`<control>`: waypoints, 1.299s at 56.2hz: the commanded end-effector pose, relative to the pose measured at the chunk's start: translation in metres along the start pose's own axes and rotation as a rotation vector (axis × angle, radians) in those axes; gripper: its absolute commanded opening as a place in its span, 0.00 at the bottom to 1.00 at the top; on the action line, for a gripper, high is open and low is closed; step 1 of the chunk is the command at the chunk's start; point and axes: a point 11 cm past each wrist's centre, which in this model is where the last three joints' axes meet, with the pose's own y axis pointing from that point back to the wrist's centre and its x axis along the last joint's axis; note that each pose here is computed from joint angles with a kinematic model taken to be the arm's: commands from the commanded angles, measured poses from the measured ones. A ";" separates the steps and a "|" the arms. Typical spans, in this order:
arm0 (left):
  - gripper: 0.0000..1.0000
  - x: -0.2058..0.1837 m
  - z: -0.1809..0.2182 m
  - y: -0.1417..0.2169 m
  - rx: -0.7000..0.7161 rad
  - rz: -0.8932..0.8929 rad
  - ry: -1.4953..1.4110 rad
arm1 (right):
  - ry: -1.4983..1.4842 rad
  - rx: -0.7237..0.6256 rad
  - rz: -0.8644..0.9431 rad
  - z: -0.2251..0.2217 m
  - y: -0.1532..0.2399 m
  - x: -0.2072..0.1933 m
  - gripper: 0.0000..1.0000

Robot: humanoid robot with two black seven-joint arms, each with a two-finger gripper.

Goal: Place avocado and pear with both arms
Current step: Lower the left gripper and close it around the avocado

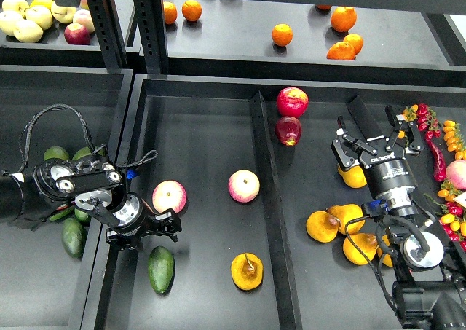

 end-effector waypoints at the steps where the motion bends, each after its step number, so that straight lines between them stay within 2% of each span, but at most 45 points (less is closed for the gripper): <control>1: 0.83 -0.002 -0.003 -0.003 0.009 -0.005 -0.001 | -0.001 0.000 0.006 0.000 0.003 0.002 0.99; 25: 0.83 -0.022 -0.002 -0.019 0.010 -0.052 -0.003 | -0.001 -0.001 0.008 0.001 0.003 0.003 0.99; 73: 0.82 -0.027 -0.001 -0.031 0.022 -0.052 0.015 | 0.000 -0.001 -0.001 0.001 0.001 0.000 0.99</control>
